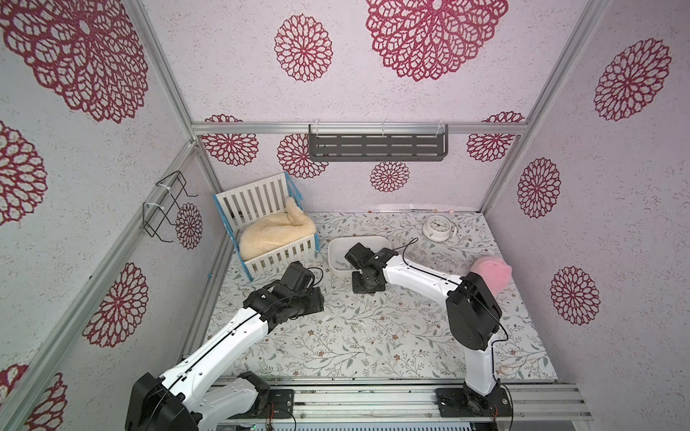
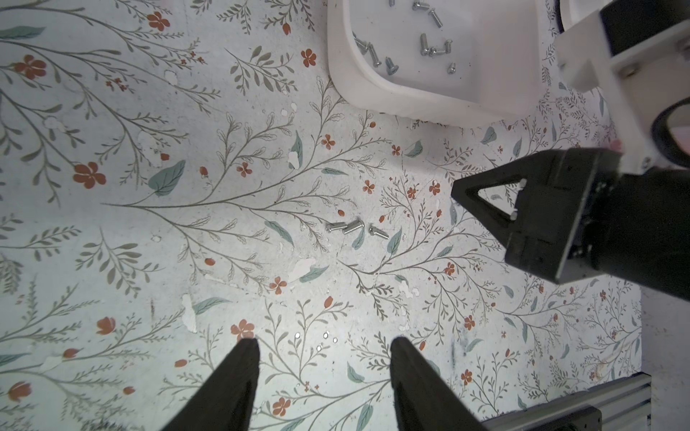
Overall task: Put the screws on the desktop into the storage box
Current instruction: Pick up the screw from the center of the board, then place the screw in the storage box.
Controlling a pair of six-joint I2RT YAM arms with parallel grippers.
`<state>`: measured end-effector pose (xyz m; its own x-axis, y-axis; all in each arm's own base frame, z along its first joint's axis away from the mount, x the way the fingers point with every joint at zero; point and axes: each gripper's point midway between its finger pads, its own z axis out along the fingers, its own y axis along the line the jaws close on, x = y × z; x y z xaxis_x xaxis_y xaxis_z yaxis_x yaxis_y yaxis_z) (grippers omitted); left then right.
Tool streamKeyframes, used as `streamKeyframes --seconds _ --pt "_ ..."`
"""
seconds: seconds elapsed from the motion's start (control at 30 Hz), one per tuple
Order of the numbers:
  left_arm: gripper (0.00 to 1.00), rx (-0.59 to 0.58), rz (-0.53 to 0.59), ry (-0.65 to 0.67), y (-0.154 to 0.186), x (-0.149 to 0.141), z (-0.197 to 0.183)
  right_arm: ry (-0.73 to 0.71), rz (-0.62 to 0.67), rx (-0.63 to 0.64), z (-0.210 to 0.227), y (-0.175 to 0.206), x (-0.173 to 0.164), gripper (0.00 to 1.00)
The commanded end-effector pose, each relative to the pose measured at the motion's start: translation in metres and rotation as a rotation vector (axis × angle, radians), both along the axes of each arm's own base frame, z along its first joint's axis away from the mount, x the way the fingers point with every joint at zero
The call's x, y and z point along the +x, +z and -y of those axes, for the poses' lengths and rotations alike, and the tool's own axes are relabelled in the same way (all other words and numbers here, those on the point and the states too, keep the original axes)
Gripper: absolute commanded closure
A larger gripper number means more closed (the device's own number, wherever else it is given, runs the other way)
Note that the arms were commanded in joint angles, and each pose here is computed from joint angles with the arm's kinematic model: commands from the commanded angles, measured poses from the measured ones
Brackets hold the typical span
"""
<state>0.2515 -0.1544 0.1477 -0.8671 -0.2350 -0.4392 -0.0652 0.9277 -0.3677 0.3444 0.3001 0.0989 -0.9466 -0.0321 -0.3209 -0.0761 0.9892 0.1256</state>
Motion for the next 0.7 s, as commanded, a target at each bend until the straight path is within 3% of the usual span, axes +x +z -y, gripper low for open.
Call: streamKeyframes --seconds 0.0,0.3,0.67 --pt "0.39 -0.003 0.016 0.007 0.001 -0.003 -0.004 -0.003 0.082 0.014 0.002 0.038 0.025 1.00" --pt "0.38 -0.001 0.030 0.018 0.005 -0.007 -0.011 -0.015 0.166 0.052 -0.022 0.076 0.096 1.00" --pt "0.38 0.004 0.039 0.031 0.012 -0.014 -0.020 -0.070 0.132 0.214 -0.043 0.052 0.147 1.00"
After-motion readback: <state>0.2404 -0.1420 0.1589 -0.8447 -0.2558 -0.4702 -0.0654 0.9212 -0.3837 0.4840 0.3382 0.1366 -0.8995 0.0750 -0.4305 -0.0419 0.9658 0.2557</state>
